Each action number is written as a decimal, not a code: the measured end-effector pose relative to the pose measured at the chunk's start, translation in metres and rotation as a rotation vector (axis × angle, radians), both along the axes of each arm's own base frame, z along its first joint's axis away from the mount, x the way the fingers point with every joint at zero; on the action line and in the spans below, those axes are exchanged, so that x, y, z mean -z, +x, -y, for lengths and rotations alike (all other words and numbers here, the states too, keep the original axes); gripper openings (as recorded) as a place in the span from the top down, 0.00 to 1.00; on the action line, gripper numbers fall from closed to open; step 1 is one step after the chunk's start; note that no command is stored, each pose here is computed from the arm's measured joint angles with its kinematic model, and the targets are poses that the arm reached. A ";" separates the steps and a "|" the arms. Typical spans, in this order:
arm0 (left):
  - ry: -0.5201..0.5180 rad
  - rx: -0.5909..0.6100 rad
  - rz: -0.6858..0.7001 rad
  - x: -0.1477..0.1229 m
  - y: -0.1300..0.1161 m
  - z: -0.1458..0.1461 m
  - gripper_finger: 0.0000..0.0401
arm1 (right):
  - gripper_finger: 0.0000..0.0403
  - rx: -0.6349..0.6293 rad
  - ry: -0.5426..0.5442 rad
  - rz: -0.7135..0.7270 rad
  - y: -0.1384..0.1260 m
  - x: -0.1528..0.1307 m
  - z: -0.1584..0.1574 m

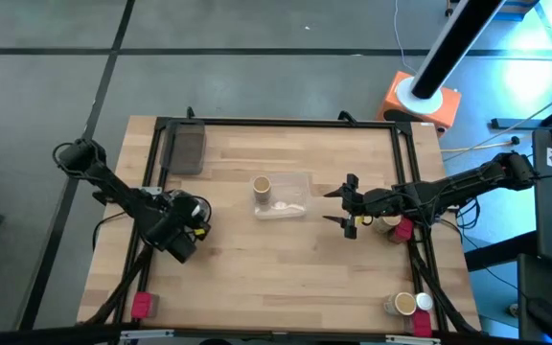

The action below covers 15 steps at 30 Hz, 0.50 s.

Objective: Sort spices by type
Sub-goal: Put the top right white seasoning bottle into the gray bin

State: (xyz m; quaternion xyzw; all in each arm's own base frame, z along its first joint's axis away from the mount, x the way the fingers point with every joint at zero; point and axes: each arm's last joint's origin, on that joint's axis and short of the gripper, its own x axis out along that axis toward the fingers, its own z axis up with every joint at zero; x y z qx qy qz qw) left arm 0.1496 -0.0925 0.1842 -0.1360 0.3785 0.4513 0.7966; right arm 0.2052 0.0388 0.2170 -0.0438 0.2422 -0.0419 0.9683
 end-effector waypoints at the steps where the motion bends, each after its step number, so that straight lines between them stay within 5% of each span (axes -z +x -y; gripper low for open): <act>1: -0.005 0.005 -0.005 -0.001 -0.001 0.000 0.47 | 0.25 0.000 0.000 0.000 0.000 0.000 0.000; 15: -0.084 0.075 0.075 -0.028 -0.010 -0.008 0.47 | 0.25 0.002 -0.001 0.004 0.000 0.000 0.000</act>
